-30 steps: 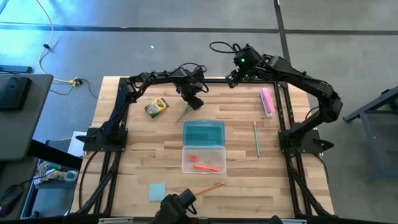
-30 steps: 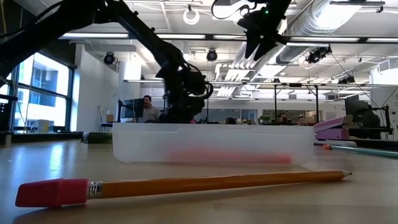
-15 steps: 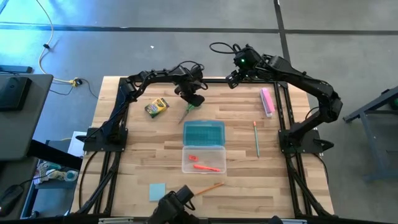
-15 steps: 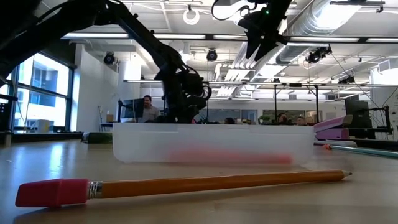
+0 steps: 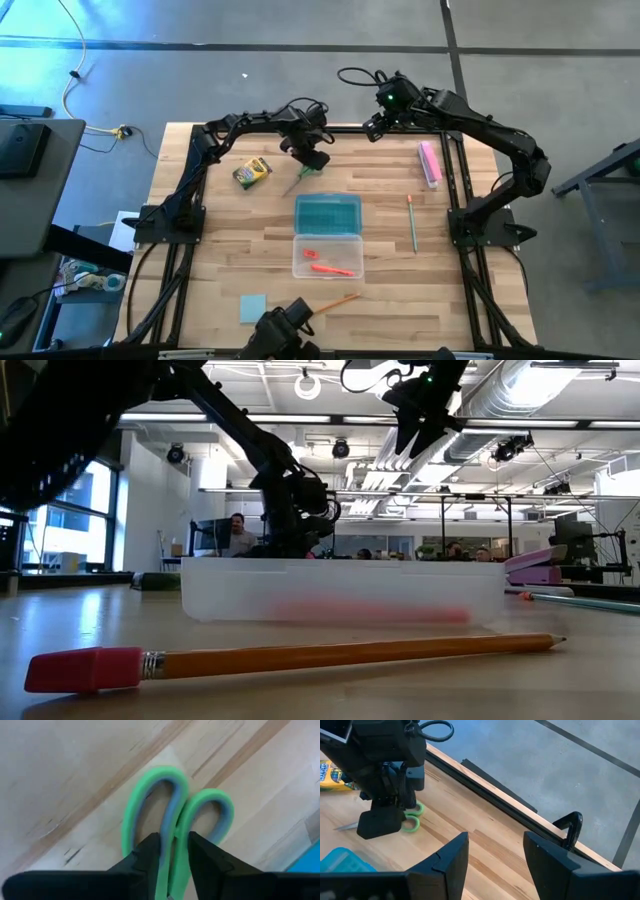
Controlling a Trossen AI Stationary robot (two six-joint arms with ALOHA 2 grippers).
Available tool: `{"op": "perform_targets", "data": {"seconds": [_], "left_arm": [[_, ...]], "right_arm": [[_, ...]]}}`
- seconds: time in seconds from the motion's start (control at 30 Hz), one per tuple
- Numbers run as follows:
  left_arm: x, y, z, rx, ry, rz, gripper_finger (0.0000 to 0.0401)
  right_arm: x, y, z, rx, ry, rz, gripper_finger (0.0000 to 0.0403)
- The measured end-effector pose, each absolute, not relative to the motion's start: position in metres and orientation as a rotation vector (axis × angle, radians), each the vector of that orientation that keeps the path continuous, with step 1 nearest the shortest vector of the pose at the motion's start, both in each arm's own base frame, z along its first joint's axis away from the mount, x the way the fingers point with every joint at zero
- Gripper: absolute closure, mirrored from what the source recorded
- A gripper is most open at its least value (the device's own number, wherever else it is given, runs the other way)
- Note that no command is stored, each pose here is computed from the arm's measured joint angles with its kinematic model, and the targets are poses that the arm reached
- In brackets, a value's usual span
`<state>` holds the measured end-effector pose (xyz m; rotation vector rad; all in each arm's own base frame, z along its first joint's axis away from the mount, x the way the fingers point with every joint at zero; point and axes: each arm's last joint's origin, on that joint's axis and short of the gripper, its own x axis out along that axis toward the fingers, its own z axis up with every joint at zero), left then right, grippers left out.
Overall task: Pack school essentials
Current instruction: Put the green scissors into the blue supply box
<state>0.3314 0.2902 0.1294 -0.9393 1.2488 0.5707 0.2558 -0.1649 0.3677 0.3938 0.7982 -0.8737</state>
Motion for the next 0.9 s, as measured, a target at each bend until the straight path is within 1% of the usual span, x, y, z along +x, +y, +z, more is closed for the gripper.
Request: {"op": "perform_targets", "data": {"seconds": [0.13, 0.27, 0.37, 0.53, 0.63, 0.77, 0.9], "left_arm": [[0.3337, 0.2907, 0.1251, -0.871, 1.221, 0.567, 0.0336], [0.3326, 0.2904, 0.1226, -0.897, 1.208, 0.549, 0.0338], [0.3321, 0.2917, 0.1224, -0.877, 1.206, 0.543, 0.0325], [0.3319, 0.2916, 0.1216, -0.856, 1.216, 0.548, 0.029], [0.3311, 0.2914, 0.1215, -0.783, 1.248, 0.546, 0.0277], [0.33, 0.2912, 0.1216, -0.737, 1.271, 0.533, 0.0276], [0.3292, 0.2907, 0.122, -0.706, 1.292, 0.539, 0.029]], "right_arm": [[0.2558, -0.1649, 0.3676, 0.394, 0.798, -0.874, 0.0222], [0.2558, -0.1649, 0.3677, 0.394, 0.798, -0.874, 0.0222], [0.2558, -0.1649, 0.3677, 0.394, 0.798, -0.874, 0.0222], [0.2558, -0.1649, 0.3676, 0.399, 0.796, -0.876, 0.0222], [0.2558, -0.1649, 0.3676, 0.415, 0.789, -0.884, 0.0222], [0.2558, -0.1649, 0.3677, 0.416, 0.788, -0.885, 0.0222], [0.2558, -0.1649, 0.3677, 0.435, 0.779, -0.895, 0.0222]]}}
